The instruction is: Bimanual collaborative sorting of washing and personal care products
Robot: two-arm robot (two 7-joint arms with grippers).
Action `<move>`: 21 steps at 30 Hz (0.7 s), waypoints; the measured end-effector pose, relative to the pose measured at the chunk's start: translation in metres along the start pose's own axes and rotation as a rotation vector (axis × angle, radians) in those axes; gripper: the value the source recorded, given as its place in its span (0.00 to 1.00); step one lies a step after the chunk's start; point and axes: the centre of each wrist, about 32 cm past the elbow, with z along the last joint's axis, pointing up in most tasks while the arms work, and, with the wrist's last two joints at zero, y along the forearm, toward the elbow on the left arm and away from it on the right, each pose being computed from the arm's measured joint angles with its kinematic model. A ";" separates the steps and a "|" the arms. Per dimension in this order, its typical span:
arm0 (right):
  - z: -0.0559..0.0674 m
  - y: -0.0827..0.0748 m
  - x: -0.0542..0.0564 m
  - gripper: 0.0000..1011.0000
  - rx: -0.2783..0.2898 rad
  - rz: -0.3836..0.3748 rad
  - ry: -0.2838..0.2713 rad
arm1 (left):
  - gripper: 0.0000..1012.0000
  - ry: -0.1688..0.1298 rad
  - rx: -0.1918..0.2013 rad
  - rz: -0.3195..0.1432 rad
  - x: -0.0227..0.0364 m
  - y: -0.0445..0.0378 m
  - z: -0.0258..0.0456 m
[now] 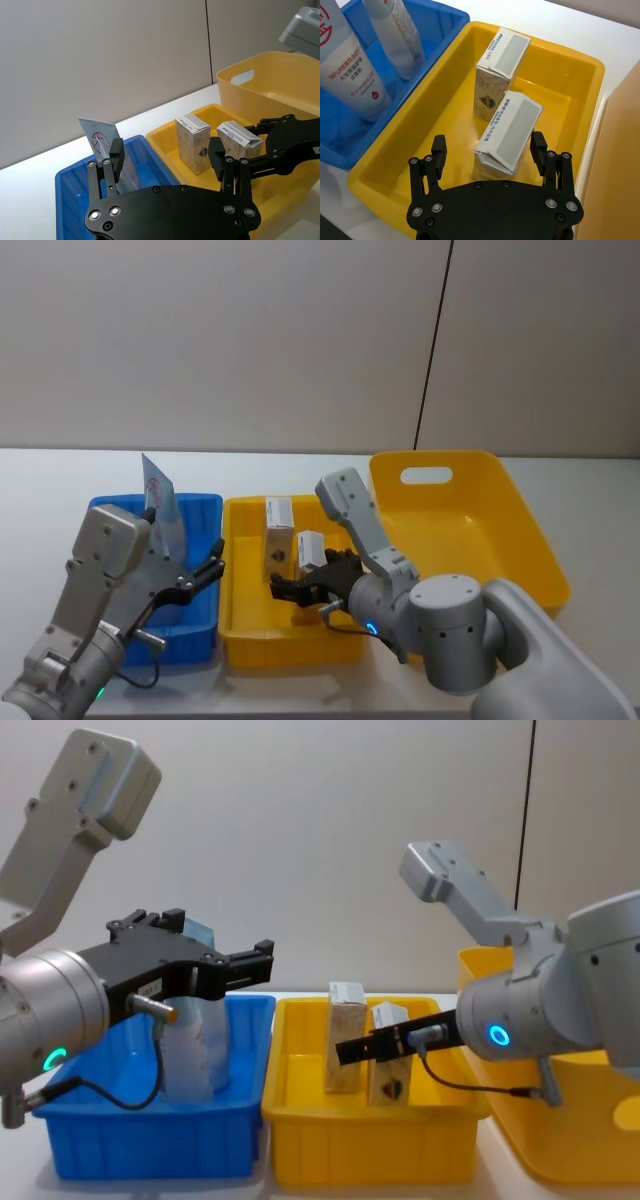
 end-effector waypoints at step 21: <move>-0.003 0.006 -0.002 0.95 0.007 -0.051 -0.008 | 0.99 0.000 0.000 0.000 0.0000 0.0000 0.0000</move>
